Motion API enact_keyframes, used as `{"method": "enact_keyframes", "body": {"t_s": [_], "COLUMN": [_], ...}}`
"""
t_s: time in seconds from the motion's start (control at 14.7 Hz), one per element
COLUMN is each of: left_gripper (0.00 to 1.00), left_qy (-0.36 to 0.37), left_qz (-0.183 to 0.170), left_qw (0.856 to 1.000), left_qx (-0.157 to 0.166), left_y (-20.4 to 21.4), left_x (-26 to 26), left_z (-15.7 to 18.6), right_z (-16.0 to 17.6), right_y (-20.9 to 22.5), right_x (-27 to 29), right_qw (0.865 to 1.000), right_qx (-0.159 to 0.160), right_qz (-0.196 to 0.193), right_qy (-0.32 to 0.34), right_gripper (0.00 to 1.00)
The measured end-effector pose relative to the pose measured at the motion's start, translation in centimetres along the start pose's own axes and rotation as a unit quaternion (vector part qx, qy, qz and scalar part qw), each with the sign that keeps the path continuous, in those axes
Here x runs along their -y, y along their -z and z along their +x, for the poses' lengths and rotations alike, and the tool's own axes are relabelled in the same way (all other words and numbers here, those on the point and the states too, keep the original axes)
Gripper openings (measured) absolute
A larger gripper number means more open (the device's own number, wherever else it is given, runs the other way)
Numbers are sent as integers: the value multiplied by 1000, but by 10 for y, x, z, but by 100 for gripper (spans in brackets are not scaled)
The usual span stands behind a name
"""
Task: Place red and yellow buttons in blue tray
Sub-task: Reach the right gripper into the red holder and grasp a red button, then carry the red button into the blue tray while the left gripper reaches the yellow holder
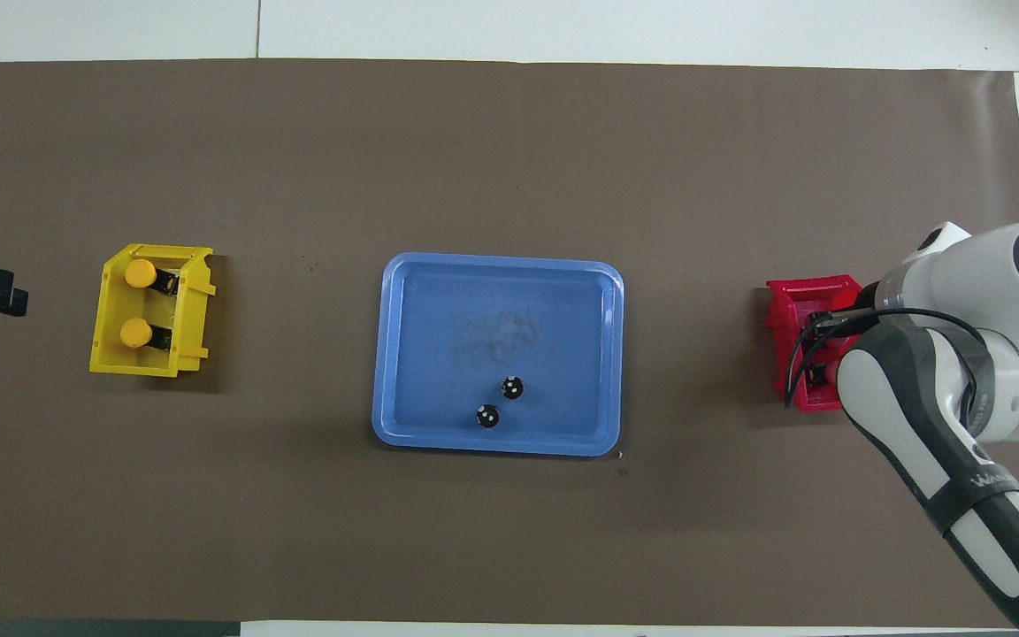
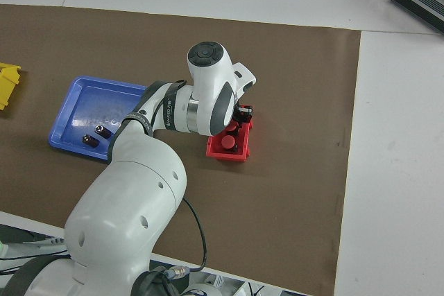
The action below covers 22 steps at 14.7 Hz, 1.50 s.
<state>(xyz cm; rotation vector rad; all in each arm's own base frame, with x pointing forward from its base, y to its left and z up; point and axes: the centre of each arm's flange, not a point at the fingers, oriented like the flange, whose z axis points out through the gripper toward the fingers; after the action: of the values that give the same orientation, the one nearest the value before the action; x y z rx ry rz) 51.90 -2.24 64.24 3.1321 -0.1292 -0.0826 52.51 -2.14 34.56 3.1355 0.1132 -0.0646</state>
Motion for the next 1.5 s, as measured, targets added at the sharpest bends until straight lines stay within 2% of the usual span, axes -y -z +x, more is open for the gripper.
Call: {"method": "enact_keyframes", "body": {"t_s": [0.07, 0.27, 0.61, 0.82, 0.95, 1.02, 1.16, 1.23, 1.29, 1.36, 1.5], "left_gripper": [100, 100, 100, 100, 96, 87, 83, 78, 78, 73, 71], "left_qy": [1, 4, 3, -4, 0, 2, 4, 3, 3, 2, 2], "left_qz": [0, -1, -1, 0, 1, 2, 4, 5, 5, 6, 7], "left_qw": [1000, 1000, 1000, 999, 999, 999, 998, 998, 998, 998, 998], "left_qx": [-3, -3, -7, -34, -46, -53, -66, -68, -68, -67, -62], "left_y": [-2, -6, -17, -62, -100, -116, -142, -154, -166, -179, -203], "left_x": [1, 4, 5, 8, 15, 18, 23, 24, 24, 24, 24], "left_z": [0, -4, -8, 1, 9, 14, 27, 35, 43, 49, 60], "right_z": [0, 9, 46, 67, 83, 89, 94, 91, 87, 84, 83], "right_y": [0, 18, 129, 173, 181, 180, 174, 166, 155, 142, 112], "right_x": [0, -1, 10, 35, 76, 108, 194, 236, 272, 299, 334], "right_qw": [1000, 1000, 1000, 999, 999, 999, 997, 996, 995, 994, 993], "right_qx": [0, -1, 15, 14, 8, 2, -21, -24, -25, -25, -22], "right_qz": [0, 0, 1, 29, 39, 40, 45, 47, 49, 49, 48], "right_qy": [0, 0, 13, 21, -7, -27, -61, -75, -85, -93, -102], "right_gripper": [42, 42, 42, 42, 42, 42, 42, 42, 42, 42, 42]}}
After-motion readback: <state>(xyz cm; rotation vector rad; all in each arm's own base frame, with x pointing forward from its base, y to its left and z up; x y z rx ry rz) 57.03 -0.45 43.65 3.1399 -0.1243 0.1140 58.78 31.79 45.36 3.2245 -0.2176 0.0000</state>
